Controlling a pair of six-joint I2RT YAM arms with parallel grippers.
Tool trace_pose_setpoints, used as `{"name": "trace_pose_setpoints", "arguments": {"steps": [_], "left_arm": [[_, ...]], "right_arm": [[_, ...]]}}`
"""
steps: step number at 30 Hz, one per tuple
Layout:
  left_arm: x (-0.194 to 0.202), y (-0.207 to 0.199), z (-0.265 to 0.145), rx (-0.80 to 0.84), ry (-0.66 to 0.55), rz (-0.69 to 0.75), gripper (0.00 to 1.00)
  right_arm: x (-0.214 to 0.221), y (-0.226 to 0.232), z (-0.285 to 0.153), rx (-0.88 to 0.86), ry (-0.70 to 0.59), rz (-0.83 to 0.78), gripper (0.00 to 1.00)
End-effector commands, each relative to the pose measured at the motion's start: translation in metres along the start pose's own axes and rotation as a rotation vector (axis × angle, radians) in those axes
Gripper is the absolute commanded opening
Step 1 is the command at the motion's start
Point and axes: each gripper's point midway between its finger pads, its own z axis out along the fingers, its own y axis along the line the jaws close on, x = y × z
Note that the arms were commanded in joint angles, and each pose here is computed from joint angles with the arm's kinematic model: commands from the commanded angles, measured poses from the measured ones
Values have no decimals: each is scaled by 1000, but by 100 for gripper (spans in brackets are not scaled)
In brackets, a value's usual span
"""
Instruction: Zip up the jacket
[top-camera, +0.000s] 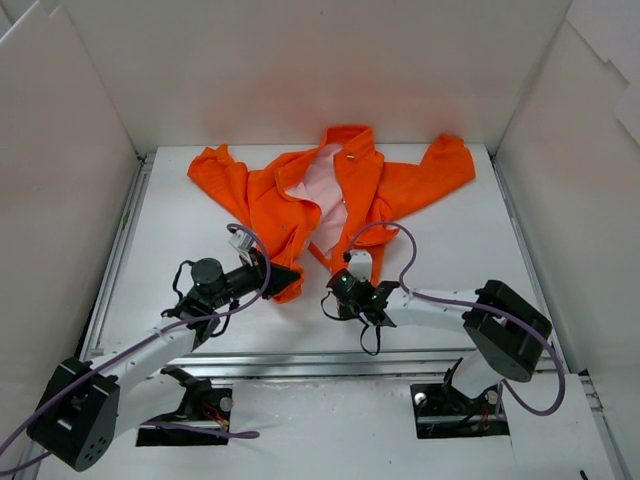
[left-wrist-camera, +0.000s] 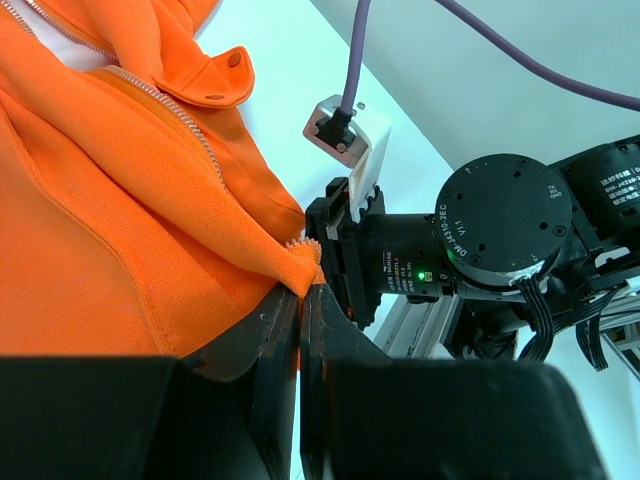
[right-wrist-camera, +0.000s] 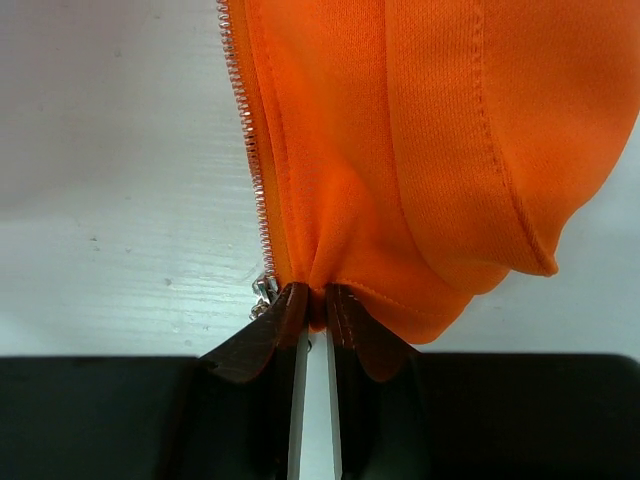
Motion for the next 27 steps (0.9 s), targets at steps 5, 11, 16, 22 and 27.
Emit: {"name": "trace_pose_setpoints", "arguments": {"steps": [5,11,16,22,27], "left_arm": [[-30,-15,8,57,-77,33,0],[-48,-29,20,96,-88,-44,0],[-67,-43,28,107,-124,-33,0],[-64,-39,31,94,-142,-51,0],[-63,-25,20,12,-191,-37,0]], "right_arm": [[-18,7,-31,-197,-187,57,0],[-106,34,-115,-517,-647,153,0],[-145,40,-151,-538,-821,118,0],[-162,37,-151,-525,-919,192,0],[-166,38,-150,-516,-959,256,0]]}}
